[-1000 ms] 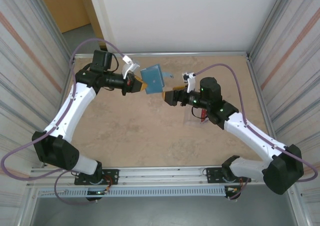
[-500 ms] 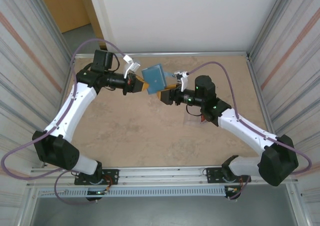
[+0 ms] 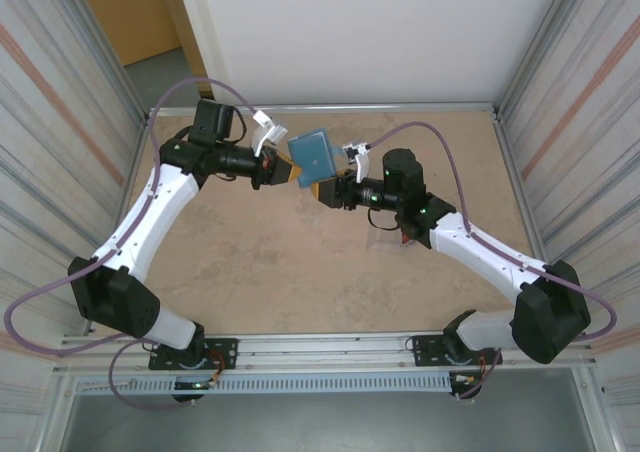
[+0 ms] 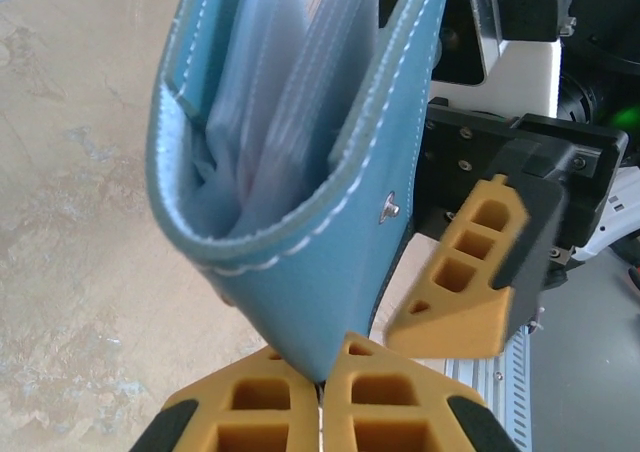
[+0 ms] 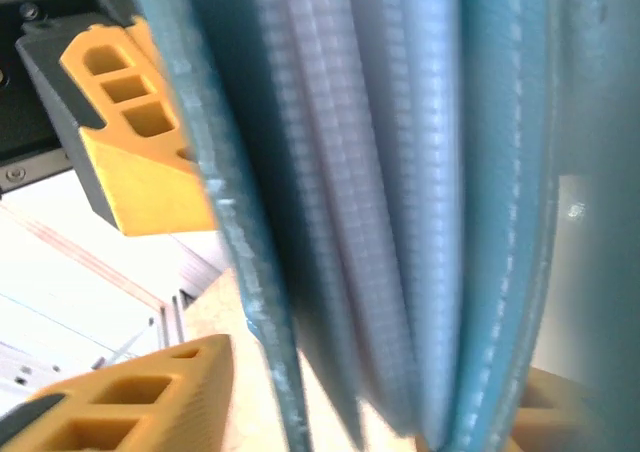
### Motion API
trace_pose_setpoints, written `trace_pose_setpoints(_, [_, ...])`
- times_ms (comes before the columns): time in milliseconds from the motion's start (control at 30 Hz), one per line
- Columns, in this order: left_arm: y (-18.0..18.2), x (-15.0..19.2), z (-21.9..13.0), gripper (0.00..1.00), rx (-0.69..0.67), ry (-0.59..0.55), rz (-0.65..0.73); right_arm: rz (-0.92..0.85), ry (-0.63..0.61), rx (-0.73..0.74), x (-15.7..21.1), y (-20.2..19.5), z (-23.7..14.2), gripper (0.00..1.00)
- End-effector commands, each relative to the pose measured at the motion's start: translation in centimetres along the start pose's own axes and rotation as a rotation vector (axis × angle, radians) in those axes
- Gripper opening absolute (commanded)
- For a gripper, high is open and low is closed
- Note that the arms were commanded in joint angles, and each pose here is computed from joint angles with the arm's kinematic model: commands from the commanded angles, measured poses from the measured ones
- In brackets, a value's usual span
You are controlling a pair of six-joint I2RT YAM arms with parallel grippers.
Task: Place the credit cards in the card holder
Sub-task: Pick up the card holder from the center of the table.
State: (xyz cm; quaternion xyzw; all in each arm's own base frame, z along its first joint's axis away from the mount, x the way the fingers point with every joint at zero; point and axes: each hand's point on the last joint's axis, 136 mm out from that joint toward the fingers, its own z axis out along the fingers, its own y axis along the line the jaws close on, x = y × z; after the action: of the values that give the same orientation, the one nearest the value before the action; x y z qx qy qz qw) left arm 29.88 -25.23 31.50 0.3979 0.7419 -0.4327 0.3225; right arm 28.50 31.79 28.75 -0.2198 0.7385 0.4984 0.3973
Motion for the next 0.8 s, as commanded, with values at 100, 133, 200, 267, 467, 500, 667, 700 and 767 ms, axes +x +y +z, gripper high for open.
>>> trace_pose_setpoints(100, [-1.0, -0.9, -0.5, 0.07, 0.036, -0.034, 0.009, -0.039, -0.113, 0.013, -2.3, -0.1, -1.9, 0.75])
trace_pose_setpoints(133, [-1.0, -0.8, -0.4, 0.07, 0.040, -0.034, 0.008, -0.040, -0.135, 0.006, -2.7, 0.0, -2.1, 0.76])
trace_pose_setpoints(200, [-1.1, -0.7, -0.3, 0.06, 0.046, -0.031, 0.000, -0.055, -0.158, -0.024, -3.3, 0.6, -2.2, 0.75])
trace_pose_setpoints(267, [-1.0, -0.6, -0.2, 0.06, 0.045, -0.028, -0.003, -0.063, -0.149, -0.055, -3.6, 1.1, -1.8, 0.68])
trace_pose_setpoints(467, [-0.5, -1.0, -0.2, 0.06, 0.025, -0.031, -0.015, -0.067, -0.091, -0.104, -2.6, 2.0, -0.6, 0.44])
trace_pose_setpoints(500, [-0.3, -1.0, -0.1, 0.06, 0.015, -0.029, -0.017, -0.069, -0.087, -0.108, -2.5, 2.1, -0.5, 0.41])
trace_pose_setpoints(667, [-0.2, -1.2, 0.2, 0.21, 0.018, -0.034, -0.039, -0.064, -0.075, -0.108, -2.1, 2.0, -0.3, 0.12])
trace_pose_setpoints(700, [-0.5, -1.3, 0.2, 0.22, 0.029, -0.036, -0.036, -0.065, -0.075, -0.108, -2.0, 1.9, -0.4, 0.07])
trace_pose_setpoints(767, [-0.8, -1.6, 0.0, 0.29, 0.040, -0.046, -0.032, -0.062, -0.075, -0.103, -2.0, 1.5, -0.6, 0.01])
